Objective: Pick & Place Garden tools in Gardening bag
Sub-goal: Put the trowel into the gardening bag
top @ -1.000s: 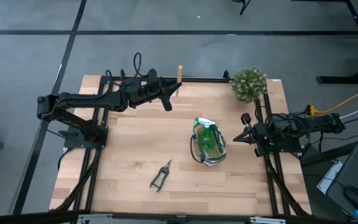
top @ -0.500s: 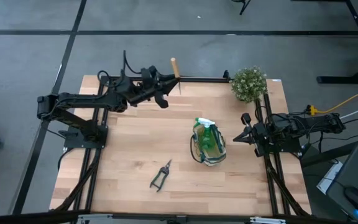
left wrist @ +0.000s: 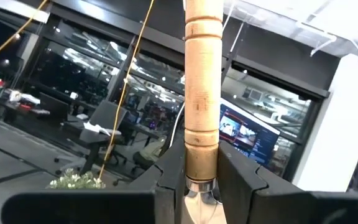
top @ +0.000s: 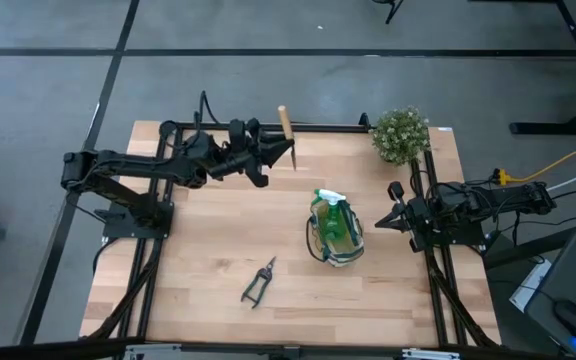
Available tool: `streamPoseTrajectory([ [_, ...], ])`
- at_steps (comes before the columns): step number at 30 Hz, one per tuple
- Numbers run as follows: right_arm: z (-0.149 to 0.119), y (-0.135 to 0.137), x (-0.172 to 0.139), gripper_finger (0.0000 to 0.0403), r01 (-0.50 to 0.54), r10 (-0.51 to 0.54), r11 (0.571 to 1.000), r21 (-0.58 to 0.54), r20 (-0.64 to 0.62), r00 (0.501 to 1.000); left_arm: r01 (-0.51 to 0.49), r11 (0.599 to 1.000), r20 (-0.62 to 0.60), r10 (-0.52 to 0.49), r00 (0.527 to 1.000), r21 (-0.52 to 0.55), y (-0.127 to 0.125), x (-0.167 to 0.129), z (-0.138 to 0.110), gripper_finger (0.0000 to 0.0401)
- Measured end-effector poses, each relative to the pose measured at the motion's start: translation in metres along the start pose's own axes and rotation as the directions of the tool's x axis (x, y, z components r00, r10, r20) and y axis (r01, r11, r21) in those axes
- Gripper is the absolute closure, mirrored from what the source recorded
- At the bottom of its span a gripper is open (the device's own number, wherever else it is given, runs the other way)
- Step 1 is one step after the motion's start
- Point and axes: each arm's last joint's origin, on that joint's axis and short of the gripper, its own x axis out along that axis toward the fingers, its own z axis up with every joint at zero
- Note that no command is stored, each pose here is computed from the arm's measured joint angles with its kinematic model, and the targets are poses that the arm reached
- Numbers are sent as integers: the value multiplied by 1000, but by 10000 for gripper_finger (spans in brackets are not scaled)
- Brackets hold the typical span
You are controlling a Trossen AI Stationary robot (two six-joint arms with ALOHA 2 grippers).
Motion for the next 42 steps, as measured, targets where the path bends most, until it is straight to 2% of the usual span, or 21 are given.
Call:
streamPoseTrajectory([
  [5, 0, 0, 0, 391, 0, 0, 1000, 0, 0, 1000, 6, 1000, -6, -6, 1000, 2, -3, 0, -2, 338],
  [12, 0, 0, 0, 391, 0, 0, 1000, 0, 0, 1000, 6, 998, -9, -6, 1000, -58, -3, 1, -6, 338],
  [18, 0, 0, 0, 391, 0, 0, 1000, 0, 0, 1000, 11, 987, -41, -17, 999, -159, -4, 10, -36, 338],
  [23, 0, 0, 0, 391, 0, 0, 1000, 0, 0, 1000, 12, 971, -21, -17, 1000, -238, -5, 16, -65, 338],
  [28, 0, 0, 0, 391, 0, 0, 1000, 0, 0, 1000, 4, 943, -52, -23, 998, -333, -2, 29, -89, 338],
  [32, 0, 0, 0, 391, 0, 0, 1000, 0, 0, 1000, 32, 919, -96, -76, 992, -394, -6, 42, -108, 338],
  [36, 0, 0, 0, 391, 0, 0, 1000, 0, 0, 1000, 104, 924, -154, -171, 973, -367, -12, 52, -127, 338],
  [42, 0, 0, 0, 391, 0, 0, 1000, 0, 0, 1000, 276, 943, -322, -323, 890, -183, -17, 61, -146, 337],
])
